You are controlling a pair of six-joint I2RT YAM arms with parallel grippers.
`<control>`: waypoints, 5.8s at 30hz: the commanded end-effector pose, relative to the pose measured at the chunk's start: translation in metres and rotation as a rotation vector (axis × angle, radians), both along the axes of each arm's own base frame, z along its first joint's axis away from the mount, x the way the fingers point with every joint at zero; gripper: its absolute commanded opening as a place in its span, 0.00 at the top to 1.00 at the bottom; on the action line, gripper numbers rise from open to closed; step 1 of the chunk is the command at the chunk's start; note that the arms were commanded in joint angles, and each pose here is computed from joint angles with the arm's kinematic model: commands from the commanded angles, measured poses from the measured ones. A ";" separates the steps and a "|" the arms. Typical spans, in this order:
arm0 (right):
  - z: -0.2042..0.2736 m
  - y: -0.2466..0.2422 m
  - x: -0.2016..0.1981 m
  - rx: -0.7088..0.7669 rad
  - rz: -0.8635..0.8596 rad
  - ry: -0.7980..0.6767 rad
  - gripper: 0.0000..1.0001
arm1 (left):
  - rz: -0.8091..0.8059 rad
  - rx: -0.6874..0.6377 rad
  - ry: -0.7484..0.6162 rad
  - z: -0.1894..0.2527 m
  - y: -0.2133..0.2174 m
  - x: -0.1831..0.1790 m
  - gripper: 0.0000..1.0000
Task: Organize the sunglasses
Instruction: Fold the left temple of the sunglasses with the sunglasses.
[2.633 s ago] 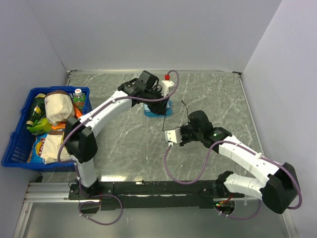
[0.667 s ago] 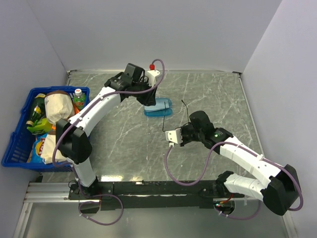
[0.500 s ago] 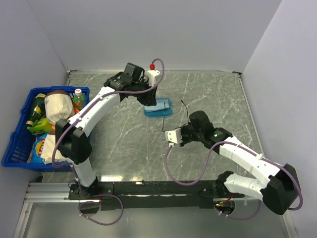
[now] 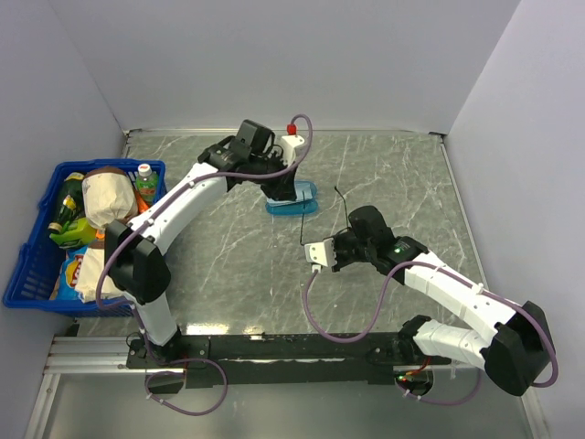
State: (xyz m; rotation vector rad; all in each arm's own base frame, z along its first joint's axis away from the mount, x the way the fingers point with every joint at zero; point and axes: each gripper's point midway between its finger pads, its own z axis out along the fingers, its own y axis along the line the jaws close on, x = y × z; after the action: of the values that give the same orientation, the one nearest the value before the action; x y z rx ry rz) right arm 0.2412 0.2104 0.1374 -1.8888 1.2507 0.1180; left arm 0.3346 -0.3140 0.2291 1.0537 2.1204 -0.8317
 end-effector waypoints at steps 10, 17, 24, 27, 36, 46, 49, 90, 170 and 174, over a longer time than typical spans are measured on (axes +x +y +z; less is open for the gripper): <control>0.008 0.008 -0.002 0.032 0.039 -0.023 1.00 | -0.146 -0.003 0.014 0.001 -0.026 -0.028 0.99; 0.003 0.010 -0.004 0.027 0.047 -0.003 1.00 | -0.150 0.010 0.026 -0.006 -0.031 -0.028 0.99; -0.001 0.011 -0.005 0.017 0.053 0.003 1.00 | -0.176 0.027 0.047 -0.016 -0.043 -0.033 0.99; -0.002 0.011 -0.004 0.014 0.051 0.005 1.00 | -0.191 0.041 0.055 -0.020 -0.049 -0.036 0.99; -0.002 0.010 -0.003 0.011 0.049 -0.005 1.00 | -0.206 0.055 0.065 -0.027 -0.052 -0.039 0.99; -0.002 0.010 -0.002 0.009 0.045 -0.007 1.00 | -0.259 0.063 0.079 -0.030 -0.060 -0.052 0.99; -0.001 0.010 -0.003 0.013 0.046 -0.010 1.00 | -0.273 0.075 0.084 -0.036 -0.063 -0.056 0.99; 0.007 0.019 -0.105 0.035 0.570 0.051 1.00 | 0.160 0.095 0.009 -0.033 0.003 0.040 0.03; 0.014 0.027 -0.030 0.073 0.181 -0.012 1.00 | -0.137 0.226 0.069 -0.078 -0.051 -0.024 0.89; 0.016 0.027 -0.027 0.084 0.167 -0.012 1.00 | -0.161 0.223 0.073 -0.078 -0.054 -0.029 0.91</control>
State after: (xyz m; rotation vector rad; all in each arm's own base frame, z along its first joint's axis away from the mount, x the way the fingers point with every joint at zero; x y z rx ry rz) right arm 0.2058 0.2294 0.1327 -1.9819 1.0843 0.2390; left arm 0.3112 -0.3557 0.1331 1.2960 2.3207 -0.6767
